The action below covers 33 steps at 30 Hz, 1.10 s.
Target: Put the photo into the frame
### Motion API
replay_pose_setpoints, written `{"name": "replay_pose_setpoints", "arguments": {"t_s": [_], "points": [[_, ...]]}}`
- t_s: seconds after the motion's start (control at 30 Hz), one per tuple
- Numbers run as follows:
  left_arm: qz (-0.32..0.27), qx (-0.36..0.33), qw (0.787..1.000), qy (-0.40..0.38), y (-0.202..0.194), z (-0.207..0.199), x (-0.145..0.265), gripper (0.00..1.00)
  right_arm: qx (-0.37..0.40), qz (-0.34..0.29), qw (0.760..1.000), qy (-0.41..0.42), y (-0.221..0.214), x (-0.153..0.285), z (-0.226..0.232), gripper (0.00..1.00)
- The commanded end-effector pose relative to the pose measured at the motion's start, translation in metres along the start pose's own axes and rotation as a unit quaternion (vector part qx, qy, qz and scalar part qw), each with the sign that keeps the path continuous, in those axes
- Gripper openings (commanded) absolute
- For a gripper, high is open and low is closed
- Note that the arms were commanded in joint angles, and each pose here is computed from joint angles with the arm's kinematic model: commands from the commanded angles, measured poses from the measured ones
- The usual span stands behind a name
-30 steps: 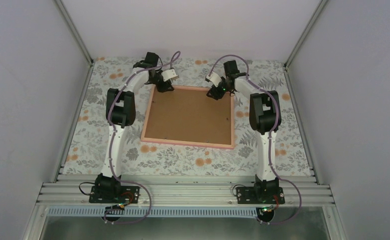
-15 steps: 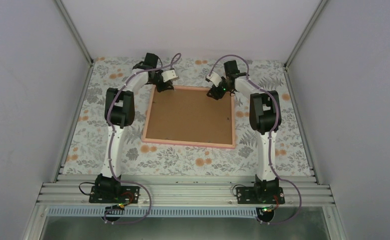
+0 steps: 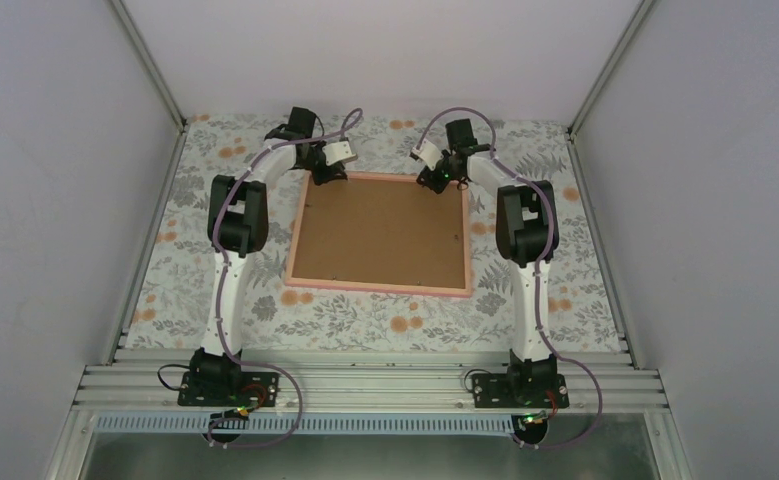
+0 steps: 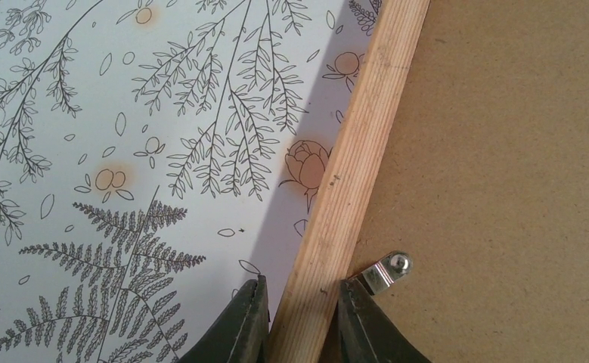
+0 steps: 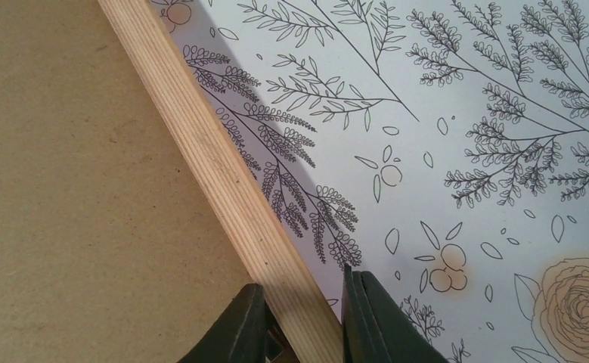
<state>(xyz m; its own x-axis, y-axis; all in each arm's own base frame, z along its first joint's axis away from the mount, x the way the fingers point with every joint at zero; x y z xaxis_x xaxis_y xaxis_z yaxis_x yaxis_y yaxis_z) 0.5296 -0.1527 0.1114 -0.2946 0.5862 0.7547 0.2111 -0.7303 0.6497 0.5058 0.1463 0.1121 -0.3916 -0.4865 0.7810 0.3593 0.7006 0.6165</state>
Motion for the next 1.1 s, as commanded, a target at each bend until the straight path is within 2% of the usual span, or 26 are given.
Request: {"name": "replay_pose_setpoints", "arguments": {"t_s": [0.0, 0.3, 0.4, 0.57, 0.77, 1.07], "points": [[0.051, 0.046, 0.997, -0.040, -0.024, -0.019, -0.018, 0.19, -0.056, 0.046, 0.997, 0.027, -0.018, -0.025, 0.011, 0.20], [0.040, 0.056, 0.997, -0.037, -0.021, -0.015, -0.011, 0.19, -0.068, 0.041, 0.996, 0.042, -0.016, -0.022, 0.014, 0.14], [0.011, 0.064, 0.997, -0.034, -0.012, -0.006, 0.004, 0.28, -0.064, 0.025, 0.997, 0.045, -0.007, -0.013, 0.014, 0.15], [0.000, 0.003, 0.999, -0.036, -0.009, -0.011, 0.016, 0.34, -0.052, 0.013, 0.997, 0.057, -0.003, -0.010, 0.015, 0.14], [0.004, -0.073, 0.996, -0.059, -0.017, -0.014, 0.011, 0.40, -0.039, 0.028, 0.996, 0.069, -0.014, -0.018, 0.020, 0.13], [0.017, -0.126, 0.989, -0.071, -0.019, -0.002, -0.013, 0.44, -0.034, 0.028, 0.997, 0.070, -0.015, -0.019, 0.019, 0.13]]}}
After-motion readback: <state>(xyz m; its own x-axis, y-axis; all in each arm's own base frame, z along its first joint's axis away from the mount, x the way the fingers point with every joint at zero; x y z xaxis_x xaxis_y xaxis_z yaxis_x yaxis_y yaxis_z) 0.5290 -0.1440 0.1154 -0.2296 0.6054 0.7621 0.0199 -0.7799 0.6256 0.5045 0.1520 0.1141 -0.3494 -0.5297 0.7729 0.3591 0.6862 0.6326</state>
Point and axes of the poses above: each gripper's point midway between its finger pads, its own x axis back along the fingers, its own z axis along the line the jaws close on, y = z × x, the point moved 10 cm from there along x, back along the fingers, and after that the axes turned 3 degrees about x, right-handed, at the moved point
